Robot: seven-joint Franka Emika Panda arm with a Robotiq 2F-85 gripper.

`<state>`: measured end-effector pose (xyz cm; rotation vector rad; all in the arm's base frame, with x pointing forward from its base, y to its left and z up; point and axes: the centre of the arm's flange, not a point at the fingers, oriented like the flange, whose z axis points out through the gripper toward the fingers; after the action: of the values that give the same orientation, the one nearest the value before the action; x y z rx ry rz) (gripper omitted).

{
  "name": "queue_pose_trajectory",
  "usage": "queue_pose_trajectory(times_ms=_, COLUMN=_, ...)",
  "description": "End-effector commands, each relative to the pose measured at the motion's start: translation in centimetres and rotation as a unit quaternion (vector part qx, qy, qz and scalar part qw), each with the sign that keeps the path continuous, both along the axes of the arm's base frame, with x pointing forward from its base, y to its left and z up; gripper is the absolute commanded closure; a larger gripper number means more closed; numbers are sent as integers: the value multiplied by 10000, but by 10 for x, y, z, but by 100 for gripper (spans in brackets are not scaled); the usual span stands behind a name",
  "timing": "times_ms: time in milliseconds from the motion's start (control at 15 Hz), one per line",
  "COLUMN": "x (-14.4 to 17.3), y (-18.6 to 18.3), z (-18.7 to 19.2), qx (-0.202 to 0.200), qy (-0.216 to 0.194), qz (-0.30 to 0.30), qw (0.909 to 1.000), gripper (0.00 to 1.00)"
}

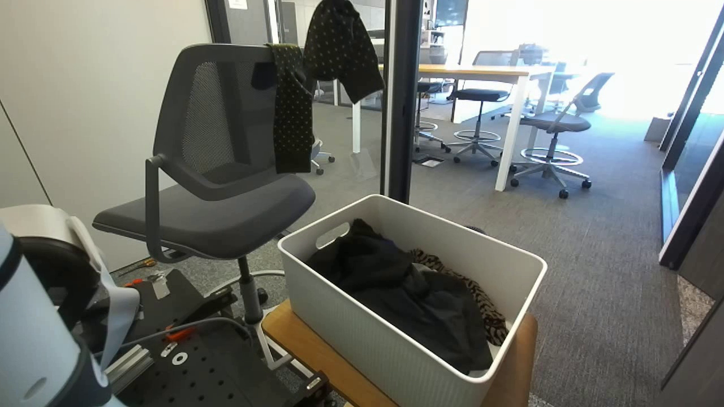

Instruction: Put the sparkly sock on the head rest

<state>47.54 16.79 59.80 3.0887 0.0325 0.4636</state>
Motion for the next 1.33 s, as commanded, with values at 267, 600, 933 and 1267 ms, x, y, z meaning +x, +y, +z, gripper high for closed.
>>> queue_pose_trajectory(times_ms=267, x=11, y=81, z=66, qx=-350, qy=-179, qz=669, qw=9970, gripper=91)
queue_pose_trajectory(times_ms=600, x=24, y=104, z=57, qx=-537, qy=43, qz=915, qw=9943, gripper=91)
queue_pose_trajectory(times_ms=933, x=25, y=147, z=49, qx=-814, qy=1046, qz=955, qw=9866, gripper=92)
queue_pose_trajectory(times_ms=1267, x=12, y=195, z=54, qx=-884, qy=1734, qz=534, qw=9794, gripper=93)
